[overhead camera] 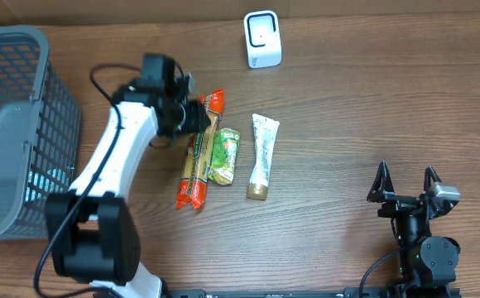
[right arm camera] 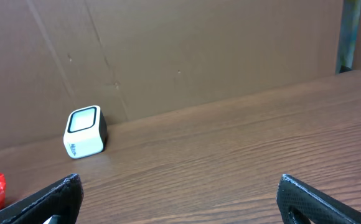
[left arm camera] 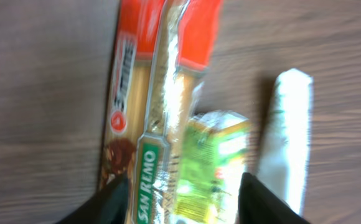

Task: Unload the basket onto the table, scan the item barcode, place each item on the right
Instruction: 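Carry the spaghetti pack out and place it left of the pouch, then move the left gripper back into the basket and grasp the mint-green item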

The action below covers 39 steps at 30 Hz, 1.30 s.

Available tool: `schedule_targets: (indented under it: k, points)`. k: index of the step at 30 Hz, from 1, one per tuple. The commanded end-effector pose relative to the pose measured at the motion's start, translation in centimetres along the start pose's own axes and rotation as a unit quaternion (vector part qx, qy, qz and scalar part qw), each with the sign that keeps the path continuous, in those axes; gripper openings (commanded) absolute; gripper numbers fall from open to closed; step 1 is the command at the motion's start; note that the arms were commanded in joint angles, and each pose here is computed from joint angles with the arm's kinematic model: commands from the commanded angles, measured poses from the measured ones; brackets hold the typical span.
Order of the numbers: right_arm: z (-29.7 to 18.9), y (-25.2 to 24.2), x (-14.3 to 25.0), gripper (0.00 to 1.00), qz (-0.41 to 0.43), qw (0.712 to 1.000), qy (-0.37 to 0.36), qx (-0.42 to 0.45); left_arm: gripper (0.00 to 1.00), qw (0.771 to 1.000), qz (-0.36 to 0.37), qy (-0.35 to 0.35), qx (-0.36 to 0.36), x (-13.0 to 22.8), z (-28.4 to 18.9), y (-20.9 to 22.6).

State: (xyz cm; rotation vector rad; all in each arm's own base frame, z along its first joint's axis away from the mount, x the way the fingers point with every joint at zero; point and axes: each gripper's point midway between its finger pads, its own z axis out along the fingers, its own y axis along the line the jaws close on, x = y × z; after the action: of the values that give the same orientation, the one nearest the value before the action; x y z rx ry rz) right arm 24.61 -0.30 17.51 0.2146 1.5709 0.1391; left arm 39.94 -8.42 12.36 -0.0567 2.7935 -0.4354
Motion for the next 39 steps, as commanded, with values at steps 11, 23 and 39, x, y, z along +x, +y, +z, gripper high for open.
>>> schedule_targets:
  k: [11,23,39]
  points:
    - [0.0,0.1,0.2,1.0,0.0,1.0,-0.001,-0.003,0.68,0.97,-0.006,-0.225,-0.092,-6.6,-24.6,2.8]
    - [0.0,0.1,0.2,1.0,0.0,1.0,-0.001,-0.003,0.69,0.879,-0.336,-0.269,-0.203,1.2,-32.8,22.0]
    - [0.0,0.1,0.2,1.0,0.0,1.0,-0.001,-0.003,1.0,0.827,-0.475,-0.219,-0.206,7.7,-18.8,33.0]
